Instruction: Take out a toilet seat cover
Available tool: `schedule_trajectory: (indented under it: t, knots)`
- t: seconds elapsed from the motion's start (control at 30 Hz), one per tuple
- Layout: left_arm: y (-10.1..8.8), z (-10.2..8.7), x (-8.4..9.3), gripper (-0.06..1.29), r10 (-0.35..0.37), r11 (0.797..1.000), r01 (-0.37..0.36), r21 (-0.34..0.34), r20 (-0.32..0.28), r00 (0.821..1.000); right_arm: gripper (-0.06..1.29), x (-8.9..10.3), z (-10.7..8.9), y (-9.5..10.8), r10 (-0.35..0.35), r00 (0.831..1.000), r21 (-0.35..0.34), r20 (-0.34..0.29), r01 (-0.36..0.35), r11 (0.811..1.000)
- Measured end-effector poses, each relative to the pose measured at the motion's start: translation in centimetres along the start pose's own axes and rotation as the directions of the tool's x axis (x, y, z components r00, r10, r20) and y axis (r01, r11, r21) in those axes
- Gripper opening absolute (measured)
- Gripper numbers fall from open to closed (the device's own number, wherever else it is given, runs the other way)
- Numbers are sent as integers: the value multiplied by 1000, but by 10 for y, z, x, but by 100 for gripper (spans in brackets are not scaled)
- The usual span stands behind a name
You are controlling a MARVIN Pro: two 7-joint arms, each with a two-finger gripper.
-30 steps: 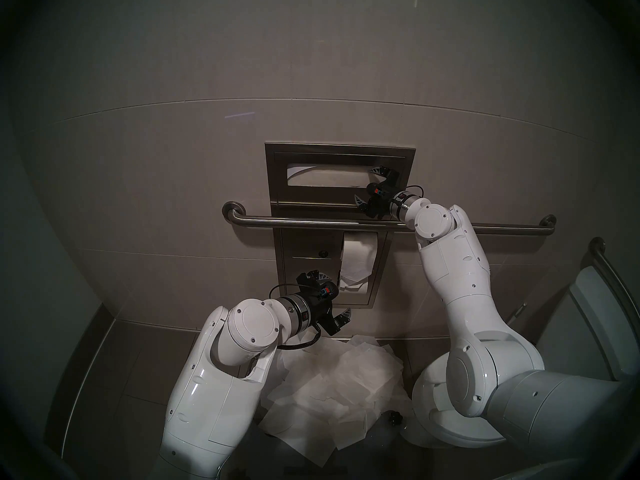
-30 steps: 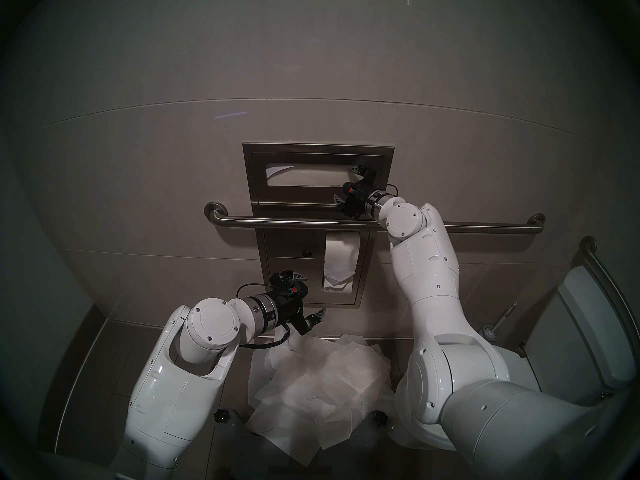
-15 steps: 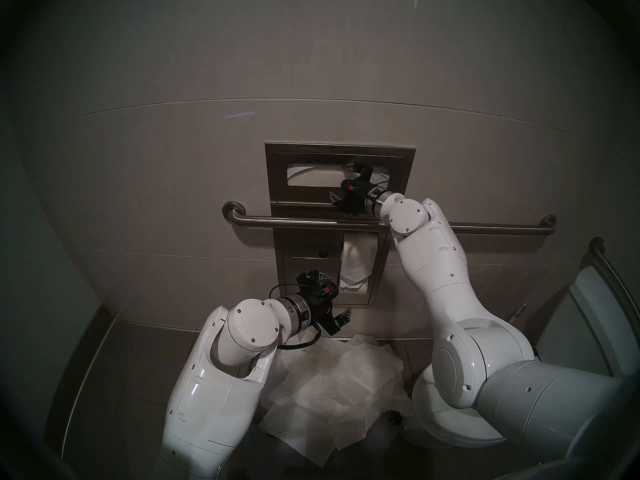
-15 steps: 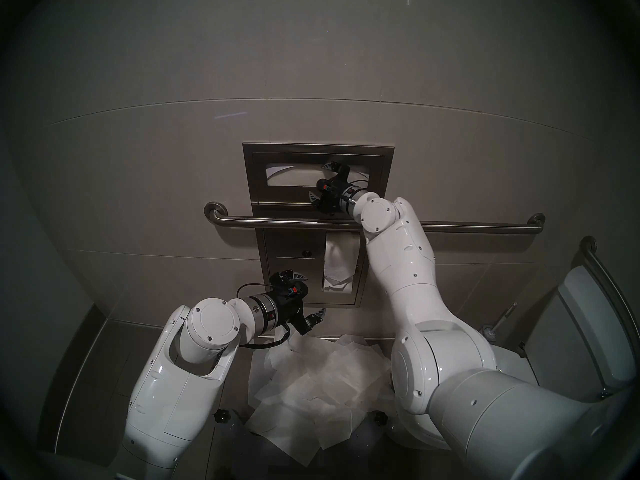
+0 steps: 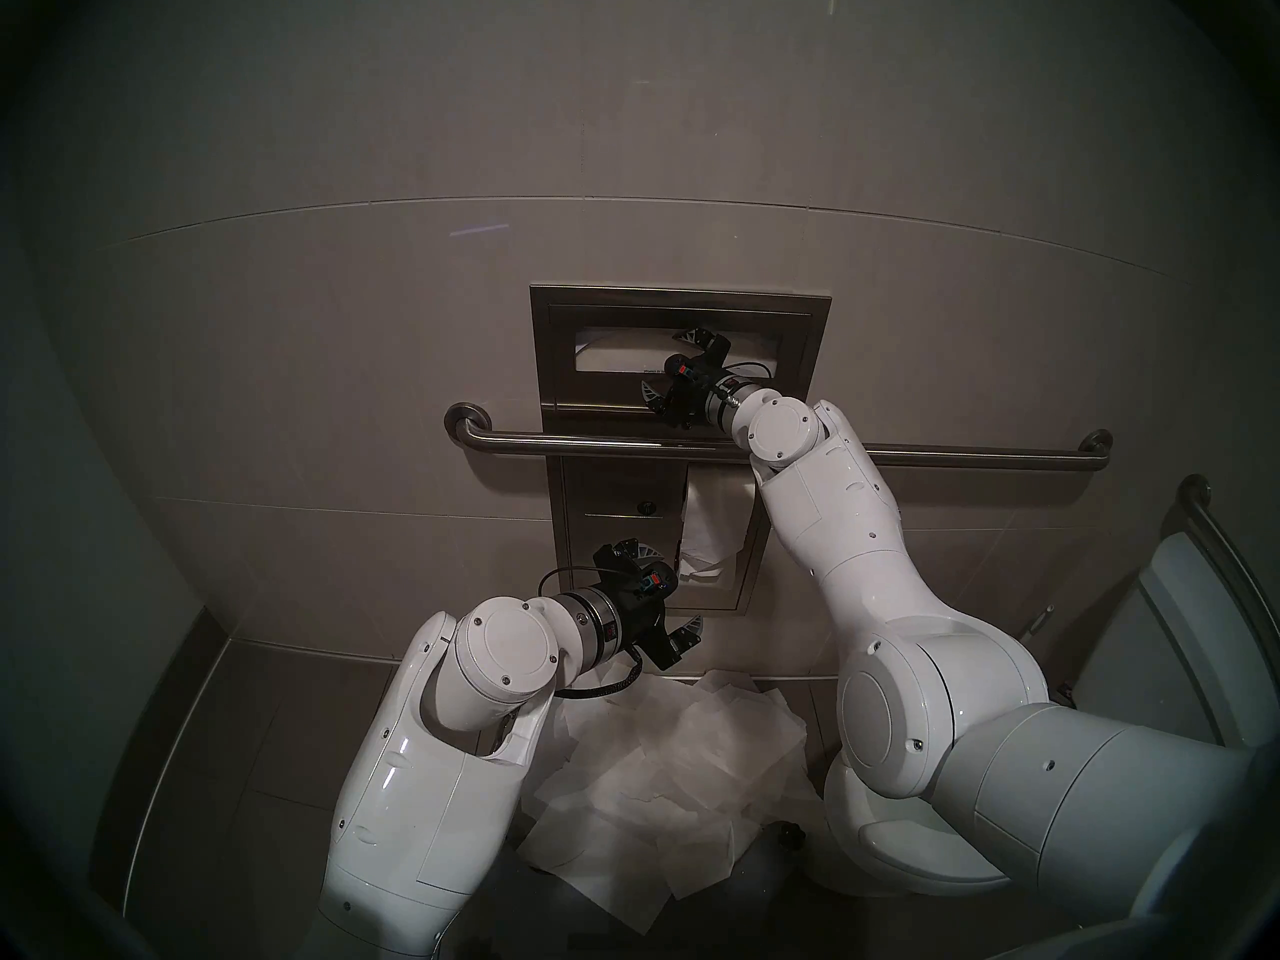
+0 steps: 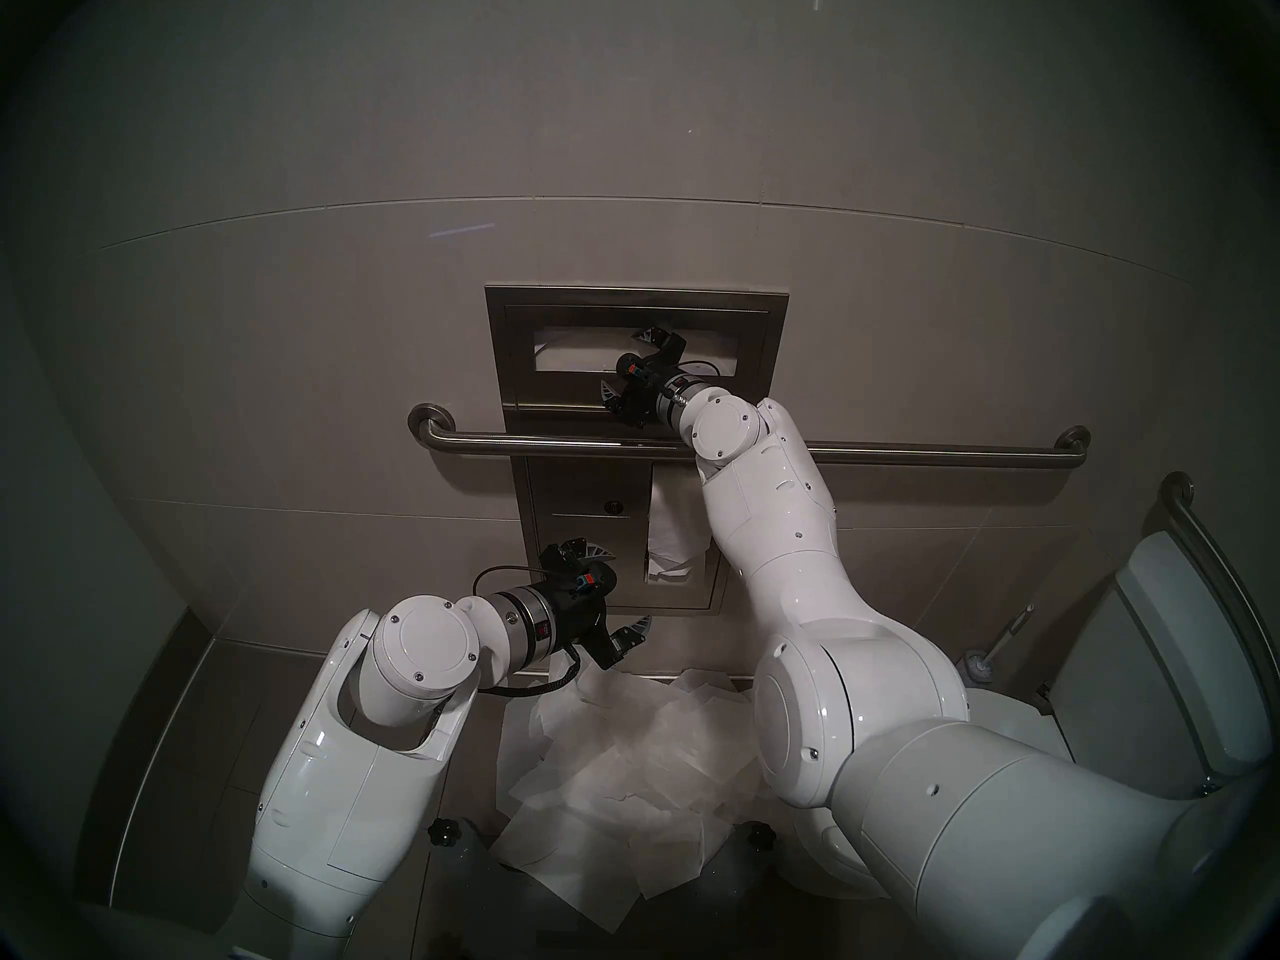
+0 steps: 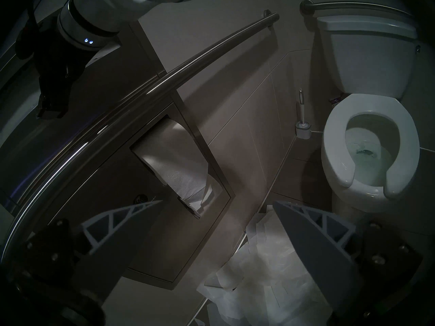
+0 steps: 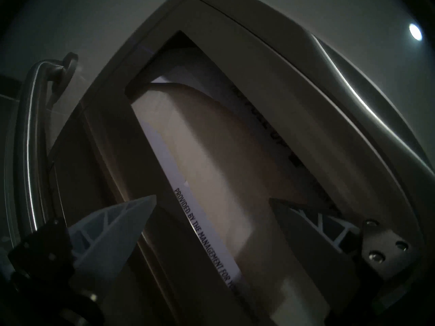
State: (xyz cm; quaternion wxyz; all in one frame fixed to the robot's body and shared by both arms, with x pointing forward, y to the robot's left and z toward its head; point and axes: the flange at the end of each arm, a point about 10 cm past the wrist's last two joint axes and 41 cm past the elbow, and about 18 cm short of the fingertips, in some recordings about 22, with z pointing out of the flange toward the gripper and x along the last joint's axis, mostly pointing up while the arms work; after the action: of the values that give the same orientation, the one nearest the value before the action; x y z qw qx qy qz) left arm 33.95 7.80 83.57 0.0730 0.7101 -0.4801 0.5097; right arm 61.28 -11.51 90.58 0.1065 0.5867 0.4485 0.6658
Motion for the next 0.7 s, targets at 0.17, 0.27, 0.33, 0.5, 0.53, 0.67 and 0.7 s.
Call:
schedule_trajectory:
  t: [0.17,0.27,0.33,0.5,0.53,0.67,0.7]
  knots:
    - [0,0,0,126,0,1000,0,0,0,1000,124,2,7,-9,92,996,-15,15,-92,996]
    - [0,0,0,126,0,1000,0,0,0,1000,124,3,12,-16,158,987,-33,29,-157,987]
    - [0,0,0,126,0,1000,0,0,0,1000,124,4,14,-19,191,981,-43,35,-190,981]
    - [0,0,0,126,0,1000,0,0,-1,1000,124,6,20,-27,286,957,-80,47,-282,956]
    - [0,0,0,126,1,1000,-1,0,-1,1000,124,6,21,-29,304,952,-87,49,-299,950]
    - [0,0,0,126,1,1000,-1,1,-1,1000,124,8,25,-35,347,936,-111,53,-340,934]
    - [0,0,0,126,1,1000,-1,1,-1,1000,124,9,25,-37,353,934,-116,53,-346,931]
